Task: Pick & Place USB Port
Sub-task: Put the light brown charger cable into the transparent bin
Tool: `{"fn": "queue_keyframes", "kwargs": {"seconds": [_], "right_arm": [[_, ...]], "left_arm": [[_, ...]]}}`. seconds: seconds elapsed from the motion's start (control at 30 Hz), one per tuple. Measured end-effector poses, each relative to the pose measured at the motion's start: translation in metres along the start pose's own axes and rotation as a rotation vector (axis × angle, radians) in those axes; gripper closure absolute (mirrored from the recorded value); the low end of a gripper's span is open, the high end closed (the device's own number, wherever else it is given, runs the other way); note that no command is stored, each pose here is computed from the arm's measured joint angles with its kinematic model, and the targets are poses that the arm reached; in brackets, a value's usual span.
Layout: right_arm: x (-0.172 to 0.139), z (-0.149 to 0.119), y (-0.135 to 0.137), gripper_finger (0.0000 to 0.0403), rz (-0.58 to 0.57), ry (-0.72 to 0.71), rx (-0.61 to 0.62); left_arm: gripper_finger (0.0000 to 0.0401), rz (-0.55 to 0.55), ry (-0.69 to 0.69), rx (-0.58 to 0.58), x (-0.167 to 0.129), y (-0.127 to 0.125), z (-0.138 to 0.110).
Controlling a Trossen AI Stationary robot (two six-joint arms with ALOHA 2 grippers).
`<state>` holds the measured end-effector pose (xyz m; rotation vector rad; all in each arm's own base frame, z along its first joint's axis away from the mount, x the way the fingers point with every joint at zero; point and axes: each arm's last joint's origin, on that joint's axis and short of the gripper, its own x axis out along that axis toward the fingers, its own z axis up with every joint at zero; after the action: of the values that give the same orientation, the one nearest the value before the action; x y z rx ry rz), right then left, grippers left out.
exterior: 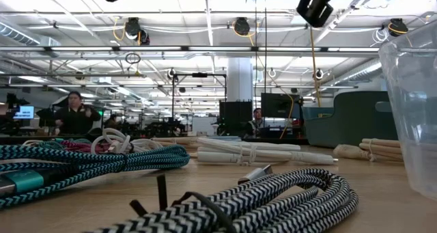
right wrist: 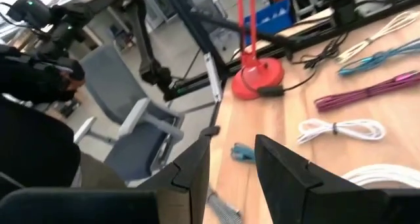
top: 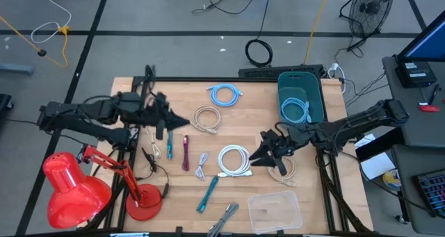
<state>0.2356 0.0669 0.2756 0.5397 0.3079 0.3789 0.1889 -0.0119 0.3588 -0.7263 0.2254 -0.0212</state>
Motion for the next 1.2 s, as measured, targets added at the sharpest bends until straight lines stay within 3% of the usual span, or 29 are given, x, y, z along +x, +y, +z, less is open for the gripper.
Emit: {"fn": "queue_keyframes", "kwargs": {"seconds": [0.2, 0.47, 0.73, 1.0, 1.2], "right_arm": [[0.0, -0.012, 0.013, 0.0289, 0.106, 0.114, 0.007], [-0.007, -0.031, 0.033, 0.0289, 0.207, 0.297, 0.048], [-0.013, -0.042, 0.039, 0.0289, 0.198, 0.379, 0.014], [-0.012, -0.043, 0.039, 0.0289, 0.126, 0.329, -0.005], [-0.012, -0.042, 0.039, 0.0289, 0.108, 0.317, -0.014]], "left_arm": [[0.038, 0.024, 0.173, -0.032, 0.04, -0.016, -0.042], [0.038, 0.224, 0.237, -0.145, 0.087, -0.024, -0.108], [0.038, 0.622, 0.204, -0.33, 0.09, 0.006, -0.135], [0.038, 1.071, 0.358, -0.467, 0.063, 0.05, -0.126], [0.038, 1.466, 0.373, -0.511, 0.033, 0.076, -0.113]]}}
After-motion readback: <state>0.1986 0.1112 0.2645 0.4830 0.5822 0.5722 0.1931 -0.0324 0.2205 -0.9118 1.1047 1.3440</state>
